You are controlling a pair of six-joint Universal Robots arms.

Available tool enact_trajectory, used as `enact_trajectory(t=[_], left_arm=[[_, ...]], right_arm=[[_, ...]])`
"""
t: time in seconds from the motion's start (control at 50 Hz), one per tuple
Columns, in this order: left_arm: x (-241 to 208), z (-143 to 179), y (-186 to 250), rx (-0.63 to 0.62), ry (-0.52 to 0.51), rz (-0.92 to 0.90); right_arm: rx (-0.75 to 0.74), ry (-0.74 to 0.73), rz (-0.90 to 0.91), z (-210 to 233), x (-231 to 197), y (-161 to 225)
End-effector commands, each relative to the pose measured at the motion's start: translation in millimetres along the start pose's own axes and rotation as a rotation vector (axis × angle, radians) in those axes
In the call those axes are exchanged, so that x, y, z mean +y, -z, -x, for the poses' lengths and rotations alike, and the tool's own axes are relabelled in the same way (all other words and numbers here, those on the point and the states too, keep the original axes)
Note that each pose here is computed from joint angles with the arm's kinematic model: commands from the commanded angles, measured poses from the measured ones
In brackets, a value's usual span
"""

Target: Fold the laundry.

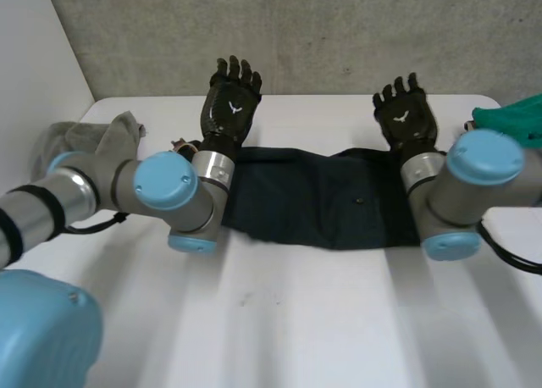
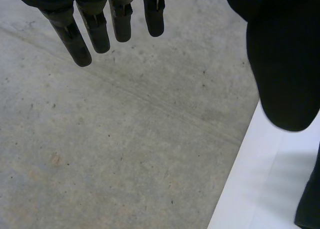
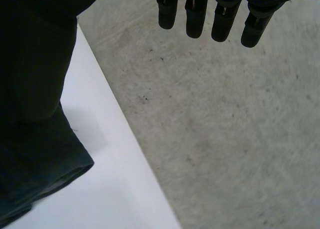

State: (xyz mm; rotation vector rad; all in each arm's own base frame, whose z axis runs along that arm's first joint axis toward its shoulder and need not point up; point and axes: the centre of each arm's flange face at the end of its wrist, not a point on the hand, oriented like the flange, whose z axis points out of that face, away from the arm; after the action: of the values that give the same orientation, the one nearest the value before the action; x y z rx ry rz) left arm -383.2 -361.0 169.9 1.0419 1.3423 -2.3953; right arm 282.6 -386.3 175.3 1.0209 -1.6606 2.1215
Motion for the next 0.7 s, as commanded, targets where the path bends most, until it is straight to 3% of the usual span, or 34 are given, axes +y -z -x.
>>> enact_trajectory(t=[0.02, 0.12, 0.28, 0.44, 0.56, 0.7], left_arm=[[-20.2, 21.6, 30.9, 0.038, 0.074, 0.051], [-18.0, 20.0, 66.8, 0.137, 0.107, 0.157], [2.7, 8.6, 77.1, 0.205, 0.145, 0.253], [43.8, 3.5, 69.3, 0.193, 0.094, 0.328], [47.5, 7.0, 79.1, 0.224, 0.08, 0.377], [15.8, 31.7, 84.3, 0.219, 0.103, 0.36]], right_arm=[[-0.142, -0.24, 0.245, -35.2, -11.8, 47.7], [-0.261, -0.385, 0.476, -27.6, 12.3, 79.4], [-0.26, -0.393, 0.463, -16.9, 31.3, 84.5], [-0.247, -0.382, 0.432, 1.5, 47.6, 80.5], [-0.271, -0.287, 0.442, 13.1, 62.4, 80.5], [-0.187, -0.17, 0.45, -6.9, 61.4, 79.7]])
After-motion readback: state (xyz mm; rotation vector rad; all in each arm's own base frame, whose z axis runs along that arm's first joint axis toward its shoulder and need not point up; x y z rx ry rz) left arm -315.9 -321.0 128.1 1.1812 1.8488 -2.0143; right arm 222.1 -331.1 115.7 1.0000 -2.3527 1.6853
